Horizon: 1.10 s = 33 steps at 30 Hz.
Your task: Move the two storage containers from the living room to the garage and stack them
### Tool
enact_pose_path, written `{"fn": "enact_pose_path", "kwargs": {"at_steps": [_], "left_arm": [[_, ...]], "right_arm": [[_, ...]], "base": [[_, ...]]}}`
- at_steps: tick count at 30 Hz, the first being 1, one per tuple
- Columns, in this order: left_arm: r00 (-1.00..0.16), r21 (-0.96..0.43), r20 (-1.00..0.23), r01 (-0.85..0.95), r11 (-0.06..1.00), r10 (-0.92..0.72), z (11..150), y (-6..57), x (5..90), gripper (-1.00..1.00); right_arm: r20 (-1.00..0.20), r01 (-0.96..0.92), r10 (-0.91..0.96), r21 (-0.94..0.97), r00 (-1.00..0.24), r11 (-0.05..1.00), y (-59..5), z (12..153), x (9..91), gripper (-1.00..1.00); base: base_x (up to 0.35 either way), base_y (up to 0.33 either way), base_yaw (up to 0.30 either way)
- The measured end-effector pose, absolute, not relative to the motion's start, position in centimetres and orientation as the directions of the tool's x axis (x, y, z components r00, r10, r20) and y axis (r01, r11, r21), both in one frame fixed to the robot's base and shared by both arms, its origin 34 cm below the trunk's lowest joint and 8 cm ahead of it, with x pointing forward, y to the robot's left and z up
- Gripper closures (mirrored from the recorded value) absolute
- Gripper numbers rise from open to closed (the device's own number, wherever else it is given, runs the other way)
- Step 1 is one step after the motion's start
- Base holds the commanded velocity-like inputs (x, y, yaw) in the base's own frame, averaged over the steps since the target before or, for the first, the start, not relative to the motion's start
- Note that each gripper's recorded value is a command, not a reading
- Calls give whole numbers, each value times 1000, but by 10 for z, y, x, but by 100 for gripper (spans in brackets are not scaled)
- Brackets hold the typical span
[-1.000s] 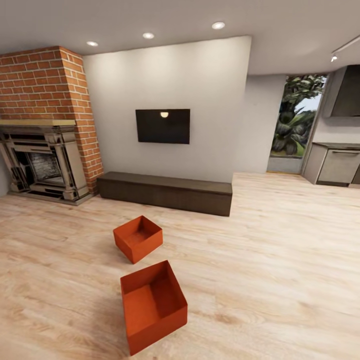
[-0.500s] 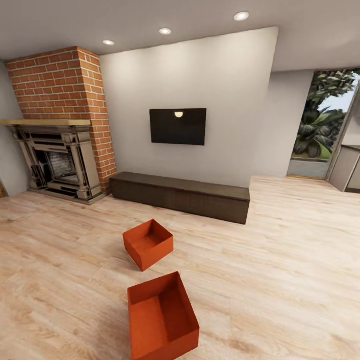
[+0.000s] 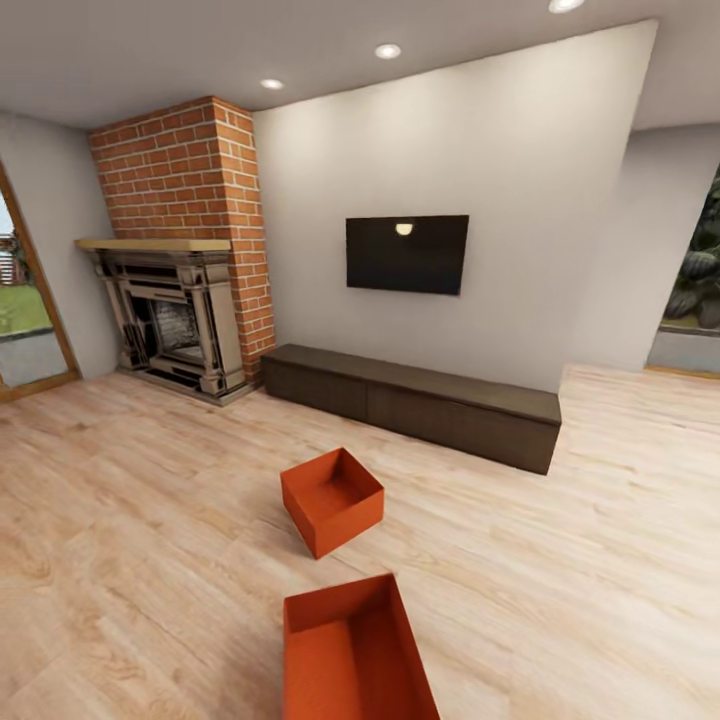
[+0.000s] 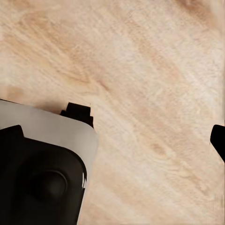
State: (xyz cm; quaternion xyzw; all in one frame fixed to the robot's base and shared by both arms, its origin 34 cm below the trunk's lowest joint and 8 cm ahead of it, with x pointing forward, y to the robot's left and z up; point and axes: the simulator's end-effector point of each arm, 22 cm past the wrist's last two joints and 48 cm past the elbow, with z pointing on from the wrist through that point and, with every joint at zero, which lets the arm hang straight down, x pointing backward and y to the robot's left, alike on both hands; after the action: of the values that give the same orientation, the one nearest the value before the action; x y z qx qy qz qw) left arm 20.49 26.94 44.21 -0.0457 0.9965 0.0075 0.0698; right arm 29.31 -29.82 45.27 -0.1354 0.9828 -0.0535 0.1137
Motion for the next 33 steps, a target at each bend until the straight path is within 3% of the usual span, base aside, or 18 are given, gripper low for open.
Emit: {"fn": "enact_pose_path", "kwargs": {"at_steps": [9,25,33], "left_arm": [[-986,9,-141,-92,996,-90,442,269,205,-100],[-986,9,-143,-92,996,-90,442,269,207,-100],[-986,8,-143,-92,996,-90,442,269,206,-100]], "right_arm": [[-209,-254,-278,-136,-938,958,-298,453,293,-100],[-209,-253,-278,-137,-938,958,-299,453,294,-100],[-208,-254,-278,-137,-938,958,-299,453,293,-100]], "base": [[273,0,264],[8,0,102],[250,0,11]]}}
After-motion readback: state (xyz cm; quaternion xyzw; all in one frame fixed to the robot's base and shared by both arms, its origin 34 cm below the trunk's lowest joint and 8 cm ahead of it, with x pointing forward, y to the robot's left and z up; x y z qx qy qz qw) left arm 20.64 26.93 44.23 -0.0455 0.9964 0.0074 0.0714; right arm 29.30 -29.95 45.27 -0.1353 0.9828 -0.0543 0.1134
